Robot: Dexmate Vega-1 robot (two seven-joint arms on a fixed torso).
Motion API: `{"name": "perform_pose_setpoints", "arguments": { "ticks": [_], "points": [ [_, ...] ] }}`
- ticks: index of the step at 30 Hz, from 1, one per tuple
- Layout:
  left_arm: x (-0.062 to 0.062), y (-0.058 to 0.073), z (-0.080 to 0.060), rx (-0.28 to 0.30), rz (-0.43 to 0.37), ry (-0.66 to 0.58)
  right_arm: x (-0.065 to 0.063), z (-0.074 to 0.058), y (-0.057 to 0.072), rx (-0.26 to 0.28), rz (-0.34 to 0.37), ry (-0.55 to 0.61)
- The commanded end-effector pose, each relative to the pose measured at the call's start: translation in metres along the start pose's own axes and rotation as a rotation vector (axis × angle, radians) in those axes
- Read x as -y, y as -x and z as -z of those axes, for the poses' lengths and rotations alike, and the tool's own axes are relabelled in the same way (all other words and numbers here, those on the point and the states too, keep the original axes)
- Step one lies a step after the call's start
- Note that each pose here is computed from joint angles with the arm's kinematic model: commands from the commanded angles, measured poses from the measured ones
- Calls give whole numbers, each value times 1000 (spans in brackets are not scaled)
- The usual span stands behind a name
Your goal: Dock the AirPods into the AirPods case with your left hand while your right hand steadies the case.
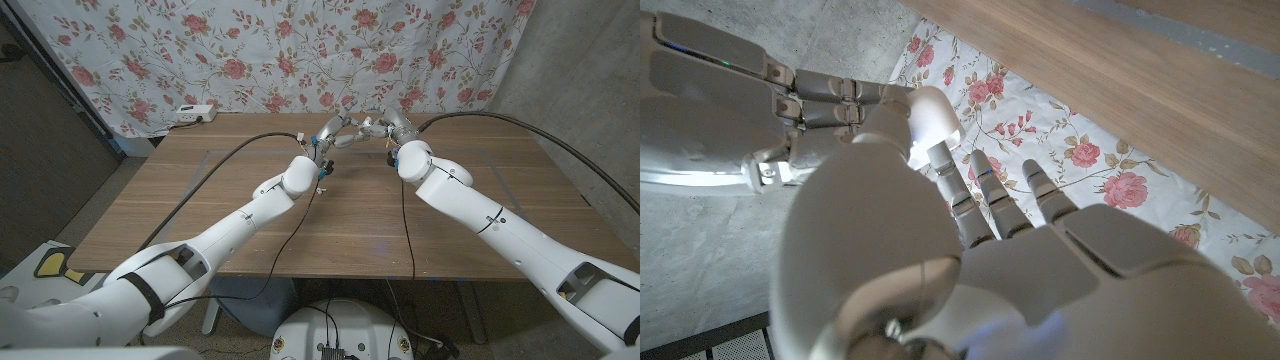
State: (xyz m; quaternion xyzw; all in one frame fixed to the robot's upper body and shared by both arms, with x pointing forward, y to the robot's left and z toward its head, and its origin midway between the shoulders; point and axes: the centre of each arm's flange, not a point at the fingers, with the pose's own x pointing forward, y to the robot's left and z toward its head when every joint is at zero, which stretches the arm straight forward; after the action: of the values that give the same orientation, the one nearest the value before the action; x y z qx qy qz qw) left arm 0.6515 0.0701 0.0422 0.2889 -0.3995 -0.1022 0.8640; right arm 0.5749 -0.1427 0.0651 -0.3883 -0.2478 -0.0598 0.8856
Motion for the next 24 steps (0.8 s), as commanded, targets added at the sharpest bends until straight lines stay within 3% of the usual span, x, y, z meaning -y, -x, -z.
{"name": "perform_pose_setpoints", "arguments": {
  "ticks": [1, 6, 24],
  "points": [
    [1, 2, 0, 0, -22, 9, 4, 7, 2, -5, 13, -20],
    [2, 3, -1, 4, -51, 13, 6, 10, 2, -5, 23, -30],
    [4, 6, 0, 16, 1, 18, 14, 19, 3, -25, 55, -52]
  ]
}}
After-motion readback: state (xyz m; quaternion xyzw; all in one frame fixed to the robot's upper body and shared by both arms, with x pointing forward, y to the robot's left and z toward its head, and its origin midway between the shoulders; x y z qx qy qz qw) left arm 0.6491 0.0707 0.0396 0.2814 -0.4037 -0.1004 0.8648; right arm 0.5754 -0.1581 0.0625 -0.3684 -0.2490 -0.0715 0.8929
